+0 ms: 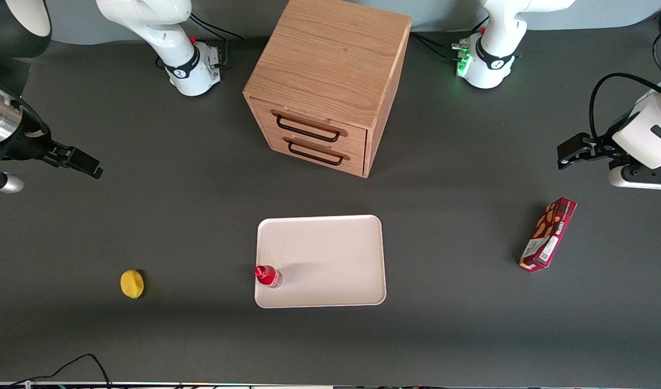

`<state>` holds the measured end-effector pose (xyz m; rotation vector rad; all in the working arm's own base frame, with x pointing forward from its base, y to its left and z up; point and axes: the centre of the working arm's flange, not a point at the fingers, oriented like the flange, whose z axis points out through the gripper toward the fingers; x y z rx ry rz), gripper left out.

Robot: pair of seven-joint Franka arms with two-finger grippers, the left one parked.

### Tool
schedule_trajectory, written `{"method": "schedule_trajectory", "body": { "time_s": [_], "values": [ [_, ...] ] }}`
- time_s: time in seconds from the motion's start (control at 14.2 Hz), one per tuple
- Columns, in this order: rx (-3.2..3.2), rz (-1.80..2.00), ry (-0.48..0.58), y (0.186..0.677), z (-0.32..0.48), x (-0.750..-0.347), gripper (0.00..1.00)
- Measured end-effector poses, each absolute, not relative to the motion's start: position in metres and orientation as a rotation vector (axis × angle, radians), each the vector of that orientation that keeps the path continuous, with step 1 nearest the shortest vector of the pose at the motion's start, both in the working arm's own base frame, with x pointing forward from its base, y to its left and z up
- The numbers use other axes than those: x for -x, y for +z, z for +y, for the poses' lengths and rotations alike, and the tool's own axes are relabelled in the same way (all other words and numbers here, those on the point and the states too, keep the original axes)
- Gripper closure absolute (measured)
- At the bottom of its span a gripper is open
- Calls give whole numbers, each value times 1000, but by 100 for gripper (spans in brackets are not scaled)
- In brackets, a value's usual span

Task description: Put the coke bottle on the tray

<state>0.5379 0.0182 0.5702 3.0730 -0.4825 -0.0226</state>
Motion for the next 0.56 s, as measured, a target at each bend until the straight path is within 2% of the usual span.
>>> {"method": "schedule_trajectory", "body": {
  "time_s": [0.21, 0.56],
  "values": [
    [-3069, -443, -52, 547, 33, -512, 0],
    [-3078, -490, -79, 593, 24, -513, 0]
  ]
}}
